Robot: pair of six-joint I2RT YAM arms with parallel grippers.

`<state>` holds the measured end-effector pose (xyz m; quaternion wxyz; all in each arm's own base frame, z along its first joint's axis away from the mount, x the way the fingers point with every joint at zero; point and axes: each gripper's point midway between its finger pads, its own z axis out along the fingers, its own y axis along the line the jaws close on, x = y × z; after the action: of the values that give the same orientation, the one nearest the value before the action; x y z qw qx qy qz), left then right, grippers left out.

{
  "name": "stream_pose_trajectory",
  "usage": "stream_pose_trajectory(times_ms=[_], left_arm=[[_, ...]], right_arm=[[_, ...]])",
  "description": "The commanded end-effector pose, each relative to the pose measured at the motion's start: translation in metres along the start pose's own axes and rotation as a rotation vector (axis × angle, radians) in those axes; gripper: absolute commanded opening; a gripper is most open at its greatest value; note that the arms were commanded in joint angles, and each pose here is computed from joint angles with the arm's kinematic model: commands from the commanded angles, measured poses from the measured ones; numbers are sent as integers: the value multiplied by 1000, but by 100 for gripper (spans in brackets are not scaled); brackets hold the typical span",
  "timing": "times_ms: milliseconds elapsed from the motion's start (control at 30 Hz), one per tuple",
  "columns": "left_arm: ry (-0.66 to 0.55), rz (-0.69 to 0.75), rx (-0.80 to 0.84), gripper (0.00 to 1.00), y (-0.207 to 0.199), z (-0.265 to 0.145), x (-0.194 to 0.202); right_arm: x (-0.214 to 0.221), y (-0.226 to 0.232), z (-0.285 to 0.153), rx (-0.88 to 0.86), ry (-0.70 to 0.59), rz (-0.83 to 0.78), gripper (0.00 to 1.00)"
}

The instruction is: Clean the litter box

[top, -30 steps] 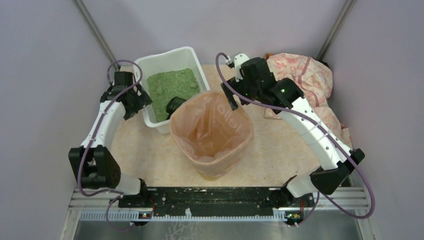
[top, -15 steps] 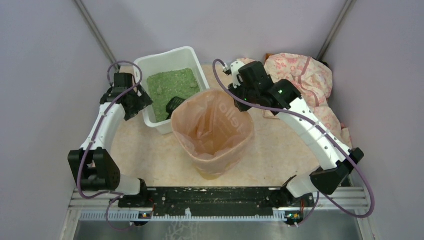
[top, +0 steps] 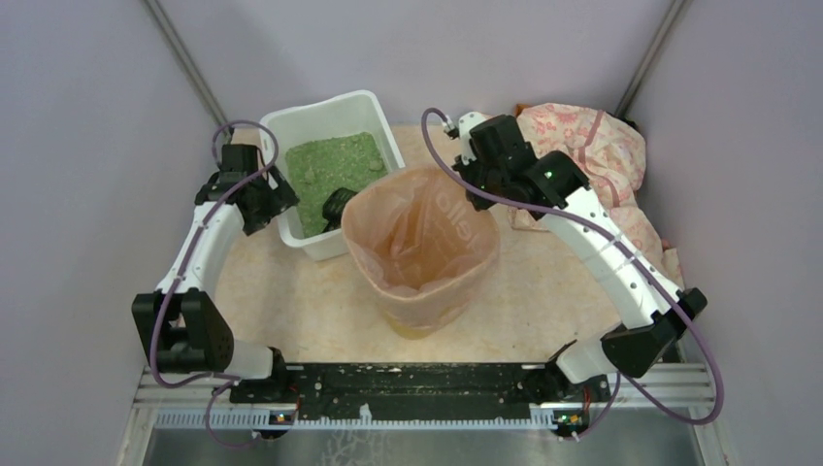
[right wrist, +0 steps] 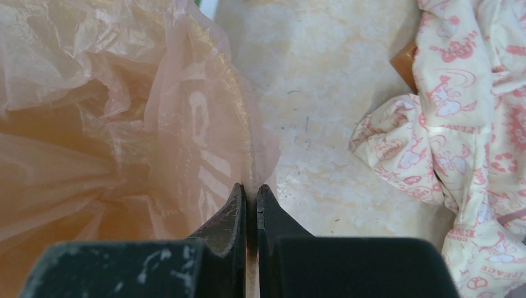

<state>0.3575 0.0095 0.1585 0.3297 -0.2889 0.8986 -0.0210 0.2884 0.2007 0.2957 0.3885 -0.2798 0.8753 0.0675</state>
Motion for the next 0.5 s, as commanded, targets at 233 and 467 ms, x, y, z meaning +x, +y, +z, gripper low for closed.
stream_pose_trajectory(times_ms=[233,467], left_arm=[[-43,23,88,99,-13,-14,-11],[-30,30,136,99,-22,-17,-9]], right_arm=[[10,-128,-34,351,-35,122,0],[19,-165,-16,422,-18,233,0]])
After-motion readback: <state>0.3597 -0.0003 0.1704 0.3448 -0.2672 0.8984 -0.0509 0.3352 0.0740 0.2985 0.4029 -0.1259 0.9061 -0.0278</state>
